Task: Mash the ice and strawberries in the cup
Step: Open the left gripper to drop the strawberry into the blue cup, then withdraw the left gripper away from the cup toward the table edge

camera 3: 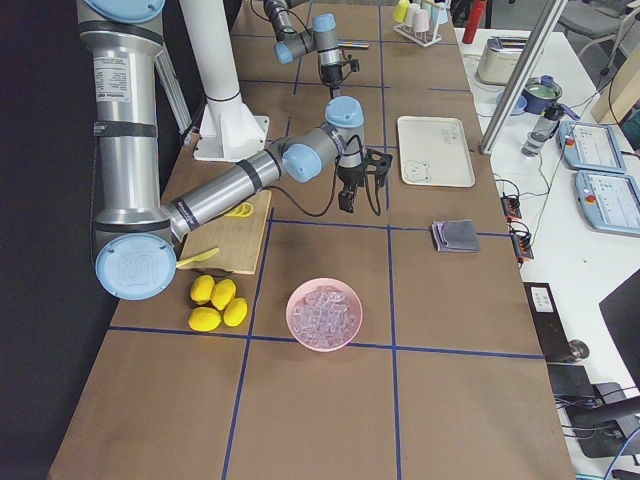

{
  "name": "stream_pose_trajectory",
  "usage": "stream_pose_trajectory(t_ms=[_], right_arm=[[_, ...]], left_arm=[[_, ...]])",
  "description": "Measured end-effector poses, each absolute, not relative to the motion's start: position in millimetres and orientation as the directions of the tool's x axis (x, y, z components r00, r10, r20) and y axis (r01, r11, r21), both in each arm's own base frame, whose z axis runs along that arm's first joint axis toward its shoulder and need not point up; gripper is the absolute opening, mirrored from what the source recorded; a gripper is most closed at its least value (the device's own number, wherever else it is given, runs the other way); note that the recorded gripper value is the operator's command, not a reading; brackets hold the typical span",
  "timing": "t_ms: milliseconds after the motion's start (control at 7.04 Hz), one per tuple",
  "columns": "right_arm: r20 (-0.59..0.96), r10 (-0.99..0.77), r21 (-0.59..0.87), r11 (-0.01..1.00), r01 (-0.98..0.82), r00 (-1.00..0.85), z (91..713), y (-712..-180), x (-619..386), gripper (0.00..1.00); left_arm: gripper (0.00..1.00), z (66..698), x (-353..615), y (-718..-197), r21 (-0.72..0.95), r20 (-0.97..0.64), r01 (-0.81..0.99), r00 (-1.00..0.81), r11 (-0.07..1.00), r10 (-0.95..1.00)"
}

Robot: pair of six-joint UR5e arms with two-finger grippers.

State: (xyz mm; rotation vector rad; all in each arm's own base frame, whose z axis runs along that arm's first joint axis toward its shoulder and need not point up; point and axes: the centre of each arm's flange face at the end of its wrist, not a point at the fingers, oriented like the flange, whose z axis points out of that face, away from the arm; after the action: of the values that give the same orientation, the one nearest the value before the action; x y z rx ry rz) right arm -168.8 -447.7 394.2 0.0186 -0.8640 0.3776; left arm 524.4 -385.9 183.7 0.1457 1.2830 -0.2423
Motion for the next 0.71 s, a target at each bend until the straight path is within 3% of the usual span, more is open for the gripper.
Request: stream_pose_trajectory(t_ms=[284,710], right_arm=[[0.743,0.323,-0.138,0.931,-0.338,0.587,396,-449,-165,1.0],[0.738,0.329,-0.142,0.929,-0.341,0.589,400,-448,-163,1.0]], left_arm=[[0.79,211,489,-386,0.003,-0.954,0.259,0.289,0.966,-0.075],[0.79,353,349,-423,0.14,-0.873,0.149,0.485,0.979,0.051]])
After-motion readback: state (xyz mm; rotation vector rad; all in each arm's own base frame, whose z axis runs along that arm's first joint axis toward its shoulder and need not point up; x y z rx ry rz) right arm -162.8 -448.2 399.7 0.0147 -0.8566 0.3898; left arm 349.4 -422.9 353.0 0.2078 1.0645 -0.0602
